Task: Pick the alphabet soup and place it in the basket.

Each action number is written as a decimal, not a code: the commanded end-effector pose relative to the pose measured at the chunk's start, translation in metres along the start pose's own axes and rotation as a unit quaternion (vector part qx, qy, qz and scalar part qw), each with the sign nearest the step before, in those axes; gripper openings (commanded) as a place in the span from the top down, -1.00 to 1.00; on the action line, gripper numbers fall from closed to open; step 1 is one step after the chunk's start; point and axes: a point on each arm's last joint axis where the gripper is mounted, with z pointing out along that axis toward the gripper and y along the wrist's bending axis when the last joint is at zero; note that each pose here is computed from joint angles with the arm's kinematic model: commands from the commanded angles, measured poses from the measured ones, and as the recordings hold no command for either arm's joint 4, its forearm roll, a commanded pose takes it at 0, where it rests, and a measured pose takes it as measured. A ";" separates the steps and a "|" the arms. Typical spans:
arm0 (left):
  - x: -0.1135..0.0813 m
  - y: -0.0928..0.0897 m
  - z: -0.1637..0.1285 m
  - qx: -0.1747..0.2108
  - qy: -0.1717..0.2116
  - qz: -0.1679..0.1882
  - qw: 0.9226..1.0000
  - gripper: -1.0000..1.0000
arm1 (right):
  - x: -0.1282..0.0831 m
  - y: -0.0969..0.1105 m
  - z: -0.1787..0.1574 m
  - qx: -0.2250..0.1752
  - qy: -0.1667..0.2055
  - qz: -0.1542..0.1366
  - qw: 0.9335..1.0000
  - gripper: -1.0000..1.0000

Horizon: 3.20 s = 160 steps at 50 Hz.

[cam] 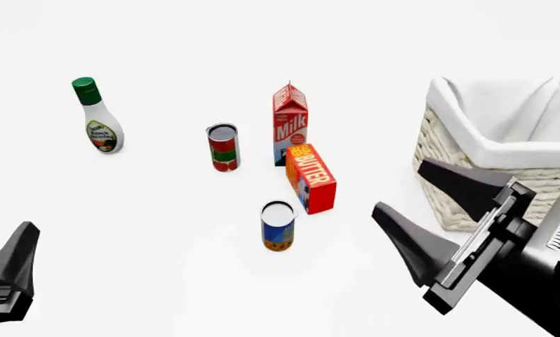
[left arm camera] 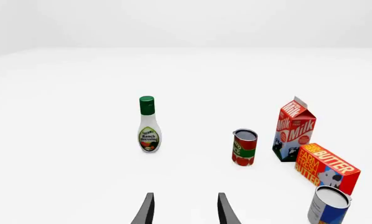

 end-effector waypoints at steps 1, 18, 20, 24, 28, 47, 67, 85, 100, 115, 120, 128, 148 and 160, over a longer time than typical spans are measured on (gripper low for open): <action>0.000 0.000 0.000 0.000 0.000 0.000 1.000 -1.00 | 0.004 0.007 0.018 -0.021 0.003 0.001 1.000 -1.00; 0.000 0.000 0.000 0.000 0.000 0.000 1.000 -1.00 | 0.025 0.013 0.043 -0.028 0.024 0.007 0.999 -1.00; 0.000 0.000 0.000 0.000 0.000 0.000 1.000 -1.00 | 0.028 0.013 0.045 -0.029 0.027 0.008 0.999 -1.00; 0.000 0.000 0.000 0.000 0.000 0.000 1.000 -1.00 | 0.033 0.014 0.050 -0.029 0.032 0.010 0.999 -1.00; 0.000 0.000 0.000 0.000 0.000 0.000 1.000 -1.00 | 0.040 0.015 0.056 -0.030 0.039 0.012 0.999 -1.00; 0.000 0.000 0.000 0.000 0.000 0.000 1.000 -1.00 | 0.061 0.015 0.076 -0.023 0.062 0.019 0.998 -1.00; 0.000 0.000 0.000 0.000 0.000 0.000 1.000 -1.00 | 0.075 0.013 0.105 -0.016 0.084 0.018 0.996 -1.00; 0.000 0.000 0.000 0.000 0.000 0.000 1.000 -1.00 | 0.078 0.015 0.129 -0.021 0.110 0.012 0.994 -1.00; 0.000 0.000 0.000 0.000 0.000 0.000 1.000 -1.00 | 0.076 0.014 0.147 -0.024 0.150 0.017 0.988 -1.00; 0.000 0.000 0.000 0.000 0.000 0.000 1.000 -1.00 | 0.083 0.018 0.163 -0.033 0.197 0.025 0.980 -1.00; 0.000 0.000 0.000 0.000 0.000 0.000 1.000 -1.00 | 0.086 0.020 0.165 -0.035 0.206 0.028 0.978 -1.00; 0.000 0.000 0.000 0.000 0.000 0.000 1.000 -1.00 | 0.091 0.017 0.167 -0.029 0.215 0.033 0.976 -1.00; 0.000 0.000 0.000 0.000 0.000 0.000 1.000 -1.00 | 0.094 0.011 0.163 -0.020 0.219 0.035 0.975 -1.00; 0.000 0.000 0.000 0.000 0.000 0.000 1.000 -1.00 | 0.101 0.011 0.166 -0.018 0.226 0.034 0.973 -1.00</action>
